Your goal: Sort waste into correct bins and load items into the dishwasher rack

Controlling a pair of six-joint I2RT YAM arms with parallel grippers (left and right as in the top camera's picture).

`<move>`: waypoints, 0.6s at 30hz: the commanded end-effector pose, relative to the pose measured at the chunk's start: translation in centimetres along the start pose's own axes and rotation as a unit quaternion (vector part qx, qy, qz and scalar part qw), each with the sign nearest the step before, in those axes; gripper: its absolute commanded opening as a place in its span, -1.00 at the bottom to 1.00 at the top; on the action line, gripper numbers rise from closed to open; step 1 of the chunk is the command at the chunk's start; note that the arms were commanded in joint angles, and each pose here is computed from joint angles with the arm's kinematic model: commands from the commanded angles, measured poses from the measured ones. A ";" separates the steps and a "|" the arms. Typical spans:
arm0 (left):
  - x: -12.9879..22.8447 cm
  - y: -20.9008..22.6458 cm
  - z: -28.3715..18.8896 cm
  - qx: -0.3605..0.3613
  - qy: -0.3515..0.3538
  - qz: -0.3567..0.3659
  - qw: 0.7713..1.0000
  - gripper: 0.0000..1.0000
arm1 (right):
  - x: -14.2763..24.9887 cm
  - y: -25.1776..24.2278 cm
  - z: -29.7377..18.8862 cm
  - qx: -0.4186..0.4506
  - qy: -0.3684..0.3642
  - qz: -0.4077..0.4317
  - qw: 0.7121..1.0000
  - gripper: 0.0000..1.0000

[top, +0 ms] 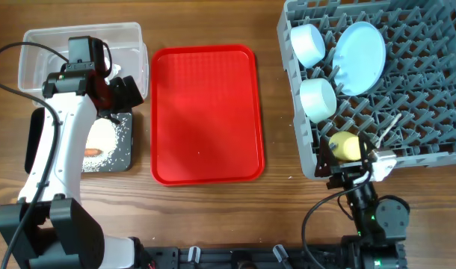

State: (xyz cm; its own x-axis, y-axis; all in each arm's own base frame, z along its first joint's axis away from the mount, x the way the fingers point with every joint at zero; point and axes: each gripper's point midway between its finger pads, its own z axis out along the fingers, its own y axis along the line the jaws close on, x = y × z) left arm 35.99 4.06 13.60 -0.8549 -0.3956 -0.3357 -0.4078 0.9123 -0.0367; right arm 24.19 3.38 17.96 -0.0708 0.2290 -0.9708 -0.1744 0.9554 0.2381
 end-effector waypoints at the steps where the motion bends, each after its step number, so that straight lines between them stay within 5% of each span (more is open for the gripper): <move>1: -0.9 0.1 -1.1 0.002 -0.021 -0.003 1.000 1.00 | 0.0 -0.2 0.2 0.002 -0.023 -0.021 1.000 0.99; 18: -0.9 0.1 -1.1 0.002 -0.021 -0.003 1.000 1.00 | 0.0 -0.5 0.2 0.009 -0.023 -0.015 1.000 1.00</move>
State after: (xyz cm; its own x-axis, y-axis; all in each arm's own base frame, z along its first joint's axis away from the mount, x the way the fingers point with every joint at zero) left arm 35.99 4.06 13.60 -0.8549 -0.3956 -0.3357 -0.4078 0.9123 -0.0367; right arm 24.50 3.12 17.36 -0.0463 0.2162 -0.9753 -0.1647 0.9613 0.2209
